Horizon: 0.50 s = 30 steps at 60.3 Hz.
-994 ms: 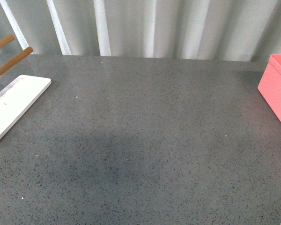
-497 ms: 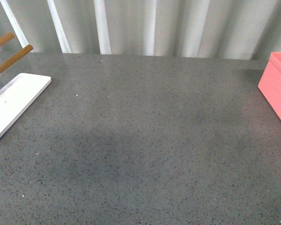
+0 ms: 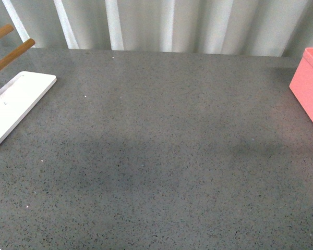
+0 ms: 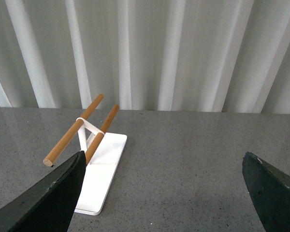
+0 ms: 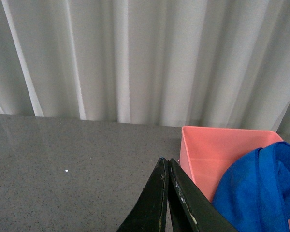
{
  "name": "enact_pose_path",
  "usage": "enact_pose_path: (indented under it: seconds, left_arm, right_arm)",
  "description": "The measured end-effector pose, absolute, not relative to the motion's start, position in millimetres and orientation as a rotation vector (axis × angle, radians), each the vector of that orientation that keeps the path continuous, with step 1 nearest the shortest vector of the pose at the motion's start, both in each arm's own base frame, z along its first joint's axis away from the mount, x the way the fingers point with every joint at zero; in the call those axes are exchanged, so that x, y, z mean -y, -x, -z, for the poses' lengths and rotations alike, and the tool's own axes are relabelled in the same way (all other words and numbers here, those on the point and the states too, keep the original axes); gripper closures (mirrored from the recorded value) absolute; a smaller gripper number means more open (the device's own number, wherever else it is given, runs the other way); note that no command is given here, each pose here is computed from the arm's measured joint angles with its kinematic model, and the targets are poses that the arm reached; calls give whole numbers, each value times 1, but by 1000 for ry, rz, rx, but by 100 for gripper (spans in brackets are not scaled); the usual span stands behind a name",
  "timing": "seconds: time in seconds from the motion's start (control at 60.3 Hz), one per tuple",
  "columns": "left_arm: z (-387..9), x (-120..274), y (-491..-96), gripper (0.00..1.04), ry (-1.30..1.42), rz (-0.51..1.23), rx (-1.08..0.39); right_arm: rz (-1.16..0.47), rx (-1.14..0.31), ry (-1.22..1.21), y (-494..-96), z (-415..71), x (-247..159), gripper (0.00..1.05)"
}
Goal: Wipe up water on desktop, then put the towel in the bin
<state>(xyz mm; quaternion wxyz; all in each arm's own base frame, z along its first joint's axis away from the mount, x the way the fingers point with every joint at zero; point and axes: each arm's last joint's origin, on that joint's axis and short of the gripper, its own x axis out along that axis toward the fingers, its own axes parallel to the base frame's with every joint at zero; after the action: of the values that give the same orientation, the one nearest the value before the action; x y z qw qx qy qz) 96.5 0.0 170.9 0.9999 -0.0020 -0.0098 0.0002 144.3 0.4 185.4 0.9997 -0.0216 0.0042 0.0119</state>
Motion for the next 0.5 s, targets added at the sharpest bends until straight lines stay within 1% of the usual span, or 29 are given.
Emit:
enact_pose_path:
  seconds: [0.497]
  left_arm:
    - [-171,0,-96,7,4,0,20]
  right_arm:
    - [-17,10,37,-122,-170,0,101]
